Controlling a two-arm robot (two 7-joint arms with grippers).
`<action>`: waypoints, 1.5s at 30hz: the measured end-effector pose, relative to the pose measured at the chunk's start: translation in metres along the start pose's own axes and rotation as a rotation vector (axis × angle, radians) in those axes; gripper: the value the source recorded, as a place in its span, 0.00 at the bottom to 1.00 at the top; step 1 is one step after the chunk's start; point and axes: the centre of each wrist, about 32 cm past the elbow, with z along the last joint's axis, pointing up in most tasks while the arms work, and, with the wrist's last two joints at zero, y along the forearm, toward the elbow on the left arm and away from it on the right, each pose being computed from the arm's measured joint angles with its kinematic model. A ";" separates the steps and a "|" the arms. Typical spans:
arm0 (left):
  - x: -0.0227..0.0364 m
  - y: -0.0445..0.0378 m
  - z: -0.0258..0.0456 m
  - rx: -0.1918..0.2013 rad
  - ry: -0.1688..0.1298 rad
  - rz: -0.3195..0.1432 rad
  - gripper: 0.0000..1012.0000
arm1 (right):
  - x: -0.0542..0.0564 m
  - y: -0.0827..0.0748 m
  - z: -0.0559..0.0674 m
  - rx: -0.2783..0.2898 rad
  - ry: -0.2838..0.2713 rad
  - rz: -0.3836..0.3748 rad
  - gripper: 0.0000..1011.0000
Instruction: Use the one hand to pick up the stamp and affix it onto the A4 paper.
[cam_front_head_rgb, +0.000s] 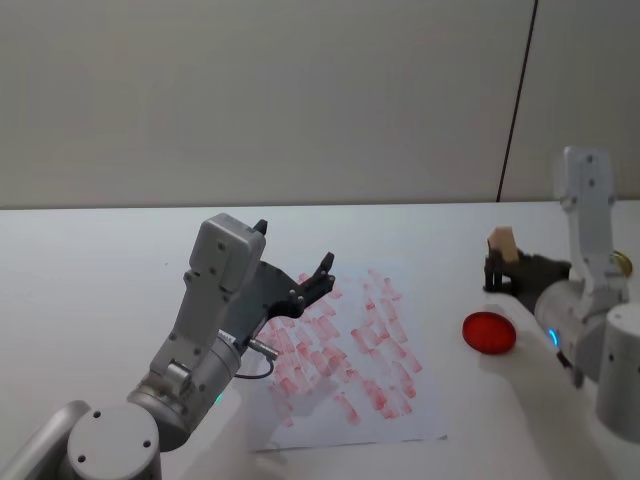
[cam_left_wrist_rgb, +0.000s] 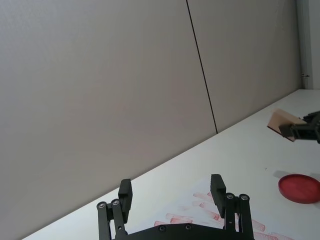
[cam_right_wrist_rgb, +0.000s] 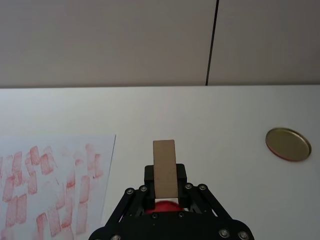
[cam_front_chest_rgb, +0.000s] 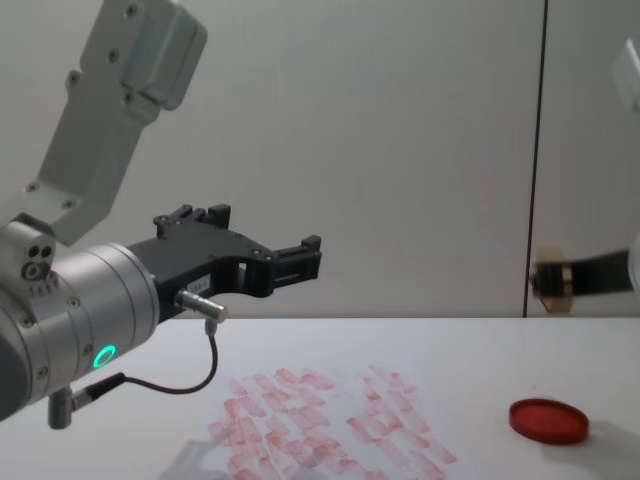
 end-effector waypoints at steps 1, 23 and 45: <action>0.0000 0.0000 0.0000 0.000 0.000 0.000 0.98 | 0.001 -0.001 -0.003 -0.012 0.001 0.000 0.22; 0.0000 0.0000 0.0000 0.000 0.000 0.000 0.98 | 0.007 0.010 -0.041 -0.160 0.009 0.012 0.22; 0.0000 0.0000 0.0000 0.000 0.000 0.000 0.98 | 0.006 0.009 -0.044 -0.101 -0.001 0.033 0.88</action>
